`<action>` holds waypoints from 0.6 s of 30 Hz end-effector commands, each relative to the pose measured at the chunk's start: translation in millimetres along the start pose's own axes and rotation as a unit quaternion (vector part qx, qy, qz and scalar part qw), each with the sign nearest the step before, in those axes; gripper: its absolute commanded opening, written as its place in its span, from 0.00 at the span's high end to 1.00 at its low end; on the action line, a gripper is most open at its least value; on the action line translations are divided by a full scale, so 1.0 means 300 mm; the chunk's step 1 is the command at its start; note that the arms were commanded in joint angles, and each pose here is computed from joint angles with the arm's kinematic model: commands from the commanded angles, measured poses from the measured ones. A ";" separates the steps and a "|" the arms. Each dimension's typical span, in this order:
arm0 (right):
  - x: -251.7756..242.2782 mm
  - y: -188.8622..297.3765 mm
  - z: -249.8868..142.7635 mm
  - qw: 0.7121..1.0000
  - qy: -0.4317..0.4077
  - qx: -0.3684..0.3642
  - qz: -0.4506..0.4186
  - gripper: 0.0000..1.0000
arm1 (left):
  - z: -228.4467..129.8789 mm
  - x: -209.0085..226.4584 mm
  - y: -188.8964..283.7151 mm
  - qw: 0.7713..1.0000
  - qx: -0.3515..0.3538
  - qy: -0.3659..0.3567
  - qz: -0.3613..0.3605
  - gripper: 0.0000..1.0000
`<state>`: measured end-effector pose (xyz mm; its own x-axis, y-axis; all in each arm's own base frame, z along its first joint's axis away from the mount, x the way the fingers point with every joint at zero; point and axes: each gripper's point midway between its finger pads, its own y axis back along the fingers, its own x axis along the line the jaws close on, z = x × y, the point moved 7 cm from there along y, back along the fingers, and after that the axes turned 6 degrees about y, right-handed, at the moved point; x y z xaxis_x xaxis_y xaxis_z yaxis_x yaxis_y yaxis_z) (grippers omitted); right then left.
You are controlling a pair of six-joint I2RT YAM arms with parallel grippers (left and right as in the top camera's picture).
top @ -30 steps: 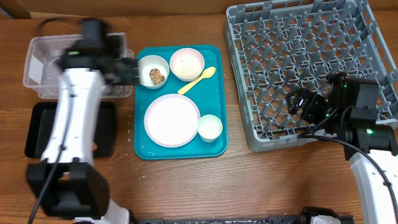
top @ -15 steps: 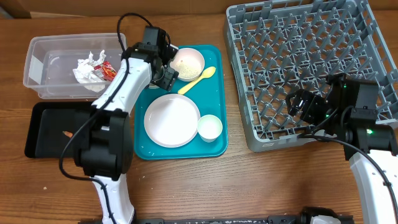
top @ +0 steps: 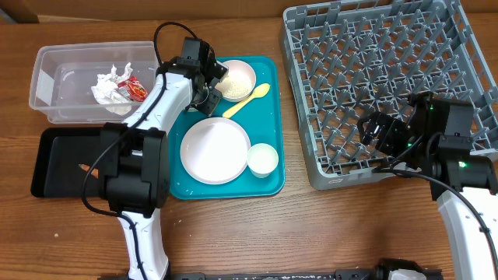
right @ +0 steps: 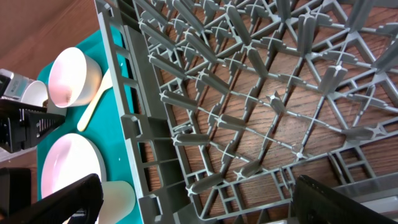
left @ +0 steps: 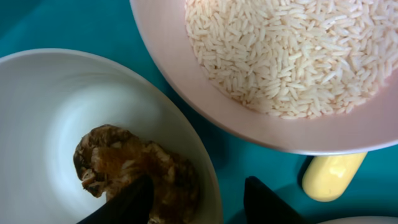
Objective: Sort waste into correct bins and load items into the dishwasher
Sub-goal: 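Grasp the white bowl of food scraps with the left gripper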
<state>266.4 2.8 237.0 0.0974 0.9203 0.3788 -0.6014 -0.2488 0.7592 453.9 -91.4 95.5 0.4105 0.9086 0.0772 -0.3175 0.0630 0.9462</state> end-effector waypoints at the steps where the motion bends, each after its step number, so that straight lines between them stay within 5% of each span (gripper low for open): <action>1: 0.004 0.014 0.023 1.000 0.003 -0.013 -0.002 0.00 | -0.016 -0.019 -0.046 1.000 0.017 0.003 -0.017 0.55; 13: 0.004 0.014 0.021 1.000 0.002 -0.012 -0.003 0.00 | -0.016 0.004 -0.022 0.999 0.030 0.016 0.015 0.96; 18: 0.004 0.014 0.021 1.000 0.002 -0.012 -0.003 0.00 | 0.008 0.025 0.030 0.998 0.038 0.028 0.035 0.96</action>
<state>266.1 2.8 236.7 0.0984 0.9202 0.3788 -0.5994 -0.2490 0.7607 450.0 -89.8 103.8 0.3840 0.9183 0.0965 -0.2785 0.0156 0.9603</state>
